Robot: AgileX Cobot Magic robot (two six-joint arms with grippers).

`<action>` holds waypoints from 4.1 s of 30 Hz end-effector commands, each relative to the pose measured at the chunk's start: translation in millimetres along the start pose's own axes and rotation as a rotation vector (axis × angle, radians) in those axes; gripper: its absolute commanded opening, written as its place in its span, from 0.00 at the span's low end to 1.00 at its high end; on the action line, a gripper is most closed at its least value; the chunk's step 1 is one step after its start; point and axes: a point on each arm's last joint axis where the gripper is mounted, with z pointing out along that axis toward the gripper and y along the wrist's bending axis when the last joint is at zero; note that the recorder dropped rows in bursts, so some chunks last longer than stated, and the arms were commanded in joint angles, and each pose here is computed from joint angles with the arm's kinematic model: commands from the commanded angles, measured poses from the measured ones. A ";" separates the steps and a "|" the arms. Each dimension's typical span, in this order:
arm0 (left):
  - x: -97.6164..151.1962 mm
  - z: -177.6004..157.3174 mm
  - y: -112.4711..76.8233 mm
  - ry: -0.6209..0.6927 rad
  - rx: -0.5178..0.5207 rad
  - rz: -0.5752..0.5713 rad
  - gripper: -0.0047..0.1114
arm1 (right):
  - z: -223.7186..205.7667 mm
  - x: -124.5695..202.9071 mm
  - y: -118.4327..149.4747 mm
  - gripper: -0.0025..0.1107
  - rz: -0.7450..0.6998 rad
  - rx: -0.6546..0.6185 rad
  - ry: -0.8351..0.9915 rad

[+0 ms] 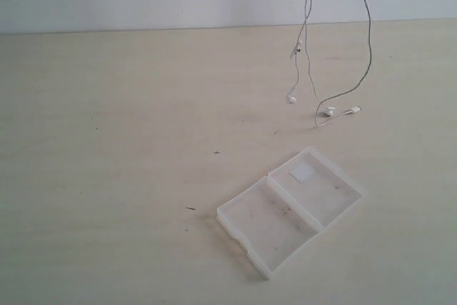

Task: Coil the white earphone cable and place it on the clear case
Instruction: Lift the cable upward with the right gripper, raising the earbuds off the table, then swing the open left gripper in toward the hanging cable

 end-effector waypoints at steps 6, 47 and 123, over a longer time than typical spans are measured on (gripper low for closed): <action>-17.0 -2.2 -0.4 -0.185 0.044 -0.420 0.04 | 4.6 -0.2 -2.0 0.02 -0.001 0.001 -0.002; 22.2 195.0 -79.7 0.075 0.776 -0.354 0.08 | 29.9 69.7 20.7 0.02 0.093 -0.153 -0.273; 13.3 252.7 -162.0 0.180 0.922 -0.362 0.82 | 26.4 61.1 14.6 0.02 0.095 -0.089 -0.345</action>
